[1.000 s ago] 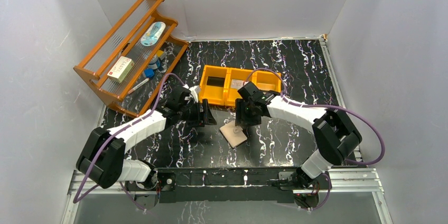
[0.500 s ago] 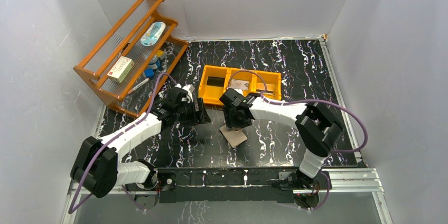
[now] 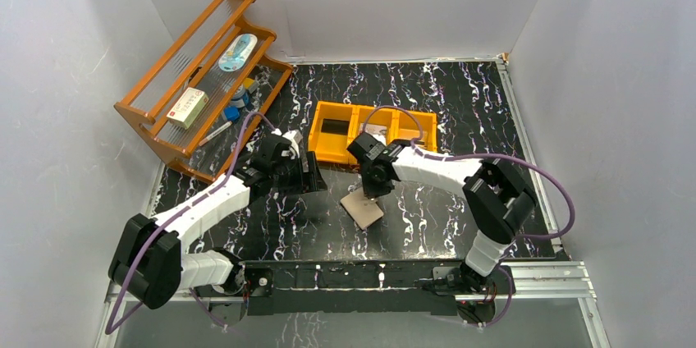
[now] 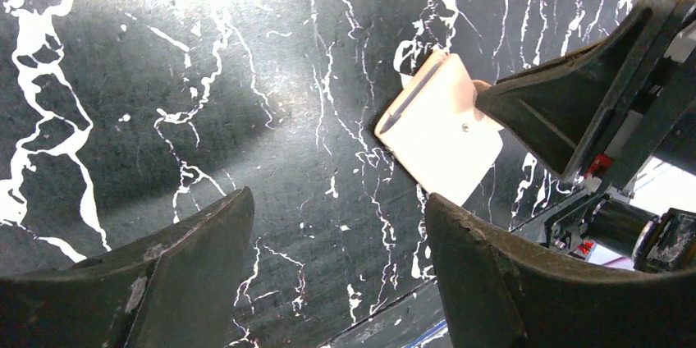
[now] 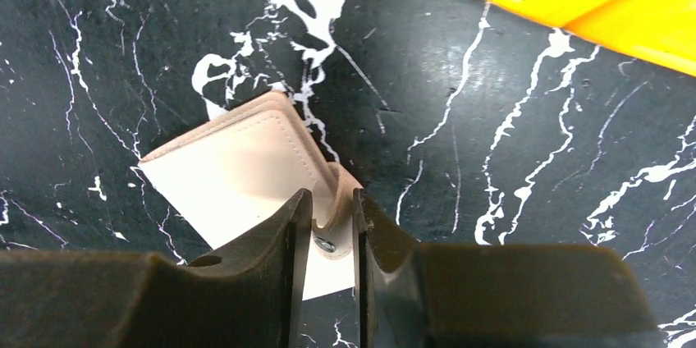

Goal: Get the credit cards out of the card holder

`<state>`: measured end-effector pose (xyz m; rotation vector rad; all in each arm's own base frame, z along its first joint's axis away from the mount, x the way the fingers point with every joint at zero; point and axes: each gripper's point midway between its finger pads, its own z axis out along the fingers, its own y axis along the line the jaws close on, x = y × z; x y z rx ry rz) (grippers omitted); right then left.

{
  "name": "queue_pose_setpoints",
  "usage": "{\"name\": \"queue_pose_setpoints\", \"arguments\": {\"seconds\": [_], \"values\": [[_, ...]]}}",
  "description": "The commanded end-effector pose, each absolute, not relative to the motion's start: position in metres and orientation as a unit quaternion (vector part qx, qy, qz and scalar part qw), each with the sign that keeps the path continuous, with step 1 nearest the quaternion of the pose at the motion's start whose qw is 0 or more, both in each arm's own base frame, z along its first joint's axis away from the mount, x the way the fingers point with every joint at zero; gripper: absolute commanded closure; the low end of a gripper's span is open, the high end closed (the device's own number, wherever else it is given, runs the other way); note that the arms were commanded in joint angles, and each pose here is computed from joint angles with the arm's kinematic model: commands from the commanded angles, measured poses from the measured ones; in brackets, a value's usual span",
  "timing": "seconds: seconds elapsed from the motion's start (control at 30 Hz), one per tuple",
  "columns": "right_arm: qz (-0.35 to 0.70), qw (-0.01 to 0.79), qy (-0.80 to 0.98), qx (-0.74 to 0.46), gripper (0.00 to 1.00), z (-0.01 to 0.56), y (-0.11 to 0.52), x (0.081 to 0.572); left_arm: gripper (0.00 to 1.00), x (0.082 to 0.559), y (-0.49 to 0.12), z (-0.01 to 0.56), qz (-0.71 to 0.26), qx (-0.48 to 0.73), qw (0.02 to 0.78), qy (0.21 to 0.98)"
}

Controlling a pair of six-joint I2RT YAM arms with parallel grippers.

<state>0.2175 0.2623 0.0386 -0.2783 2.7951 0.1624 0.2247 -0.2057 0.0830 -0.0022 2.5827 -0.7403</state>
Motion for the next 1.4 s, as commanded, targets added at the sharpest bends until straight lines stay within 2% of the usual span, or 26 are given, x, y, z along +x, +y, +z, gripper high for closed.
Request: {"name": "queue_pose_setpoints", "arguments": {"seconds": [0.0,0.23,0.6,1.07,1.13,1.23,1.37], "values": [[0.091,0.17,0.979,-0.067,0.65,0.053,0.259,0.222,0.25,0.229,-0.216,0.1,-0.289,0.027,0.233,0.928],[0.085,0.165,0.981,-0.055,0.58,0.051,0.242,0.224,0.25,0.227,-0.219,0.099,-0.294,0.037,0.224,0.929],[0.138,0.146,0.975,-0.095,0.59,0.046,0.256,0.221,0.24,0.232,-0.226,0.102,-0.299,0.043,0.218,0.928],[0.094,0.188,0.96,-0.185,0.56,0.047,0.251,0.247,0.24,0.232,-0.223,0.104,-0.293,0.041,0.22,0.93],[0.107,0.187,0.957,-0.196,0.57,0.049,0.255,0.245,0.23,0.233,-0.223,0.104,-0.292,0.041,0.22,0.93],[0.122,0.183,0.953,-0.208,0.64,0.051,0.258,0.241,0.22,0.234,-0.224,0.104,-0.292,0.042,0.219,0.93],[0.142,0.187,0.95,-0.208,0.8,0.054,0.262,0.237,0.22,0.237,-0.224,0.105,-0.289,0.041,0.222,0.93]]}}
